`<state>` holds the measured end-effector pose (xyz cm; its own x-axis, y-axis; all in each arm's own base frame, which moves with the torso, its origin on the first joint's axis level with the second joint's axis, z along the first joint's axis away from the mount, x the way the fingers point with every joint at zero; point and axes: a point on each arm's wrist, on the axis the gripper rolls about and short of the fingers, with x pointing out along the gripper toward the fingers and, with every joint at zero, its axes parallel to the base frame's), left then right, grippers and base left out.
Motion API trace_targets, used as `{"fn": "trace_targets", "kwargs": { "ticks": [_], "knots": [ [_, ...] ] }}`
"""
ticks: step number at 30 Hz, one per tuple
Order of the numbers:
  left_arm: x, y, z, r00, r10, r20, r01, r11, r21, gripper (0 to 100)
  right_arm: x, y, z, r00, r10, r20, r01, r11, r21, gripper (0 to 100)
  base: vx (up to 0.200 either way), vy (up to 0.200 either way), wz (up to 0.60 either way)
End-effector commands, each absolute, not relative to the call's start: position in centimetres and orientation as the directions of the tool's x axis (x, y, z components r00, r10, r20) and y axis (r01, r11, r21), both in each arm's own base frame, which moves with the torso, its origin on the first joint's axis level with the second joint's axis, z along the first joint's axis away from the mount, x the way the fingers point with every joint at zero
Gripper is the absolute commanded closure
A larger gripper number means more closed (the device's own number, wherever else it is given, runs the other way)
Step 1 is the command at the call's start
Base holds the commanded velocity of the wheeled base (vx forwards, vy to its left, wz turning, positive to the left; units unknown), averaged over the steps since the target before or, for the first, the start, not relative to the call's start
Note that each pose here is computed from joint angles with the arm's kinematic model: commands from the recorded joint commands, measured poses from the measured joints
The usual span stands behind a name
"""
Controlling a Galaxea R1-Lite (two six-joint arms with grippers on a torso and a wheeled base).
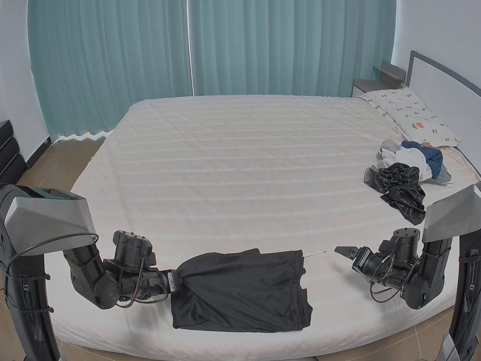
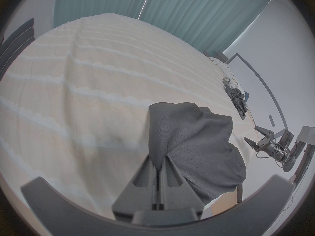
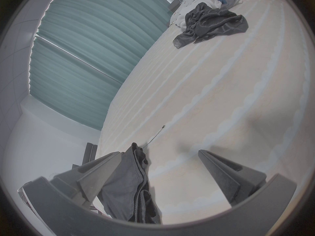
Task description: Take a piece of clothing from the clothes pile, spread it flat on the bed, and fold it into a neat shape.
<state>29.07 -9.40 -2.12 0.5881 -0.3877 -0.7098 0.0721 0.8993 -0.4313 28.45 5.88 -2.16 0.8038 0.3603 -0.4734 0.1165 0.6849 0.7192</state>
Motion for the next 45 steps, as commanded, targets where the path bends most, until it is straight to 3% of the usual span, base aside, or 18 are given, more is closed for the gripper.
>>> {"fn": "trace_targets", "kwargs": {
  "ticks": [1, 6, 7, 45],
  "knots": [
    [29.0, -9.4, -2.3, 0.582, -0.387, -0.715, 0.07, 0.9, -0.43, 100, 28.4, 5.9, -2.2, 0.802, 0.361, -0.476, 0.118, 0.685, 0.719, 0, 0.0, 0.0, 0.0],
    [28.7, -9.3, -2.5, 0.574, -0.386, -0.722, 0.07, 0.902, -0.426, 100, 28.4, 5.9, -2.2, 0.802, 0.361, -0.476, 0.118, 0.685, 0.719, 0, 0.0, 0.0, 0.0],
    [28.7, -9.3, -2.5, 0.574, -0.386, -0.722, 0.07, 0.902, -0.426, 0, 28.4, 5.9, -2.2, 0.801, 0.362, -0.476, 0.116, 0.686, 0.718, 0, 0.0, 0.0, 0.0],
    [27.6, -9.6, -2.1, 0.546, -0.406, -0.733, 0.083, 0.896, -0.436, 0, 28.3, 5.9, -2.7, 0.79, 0.366, -0.491, 0.126, 0.687, 0.715, 0, -0.032, 0.0, 0.0]
  ]
}}
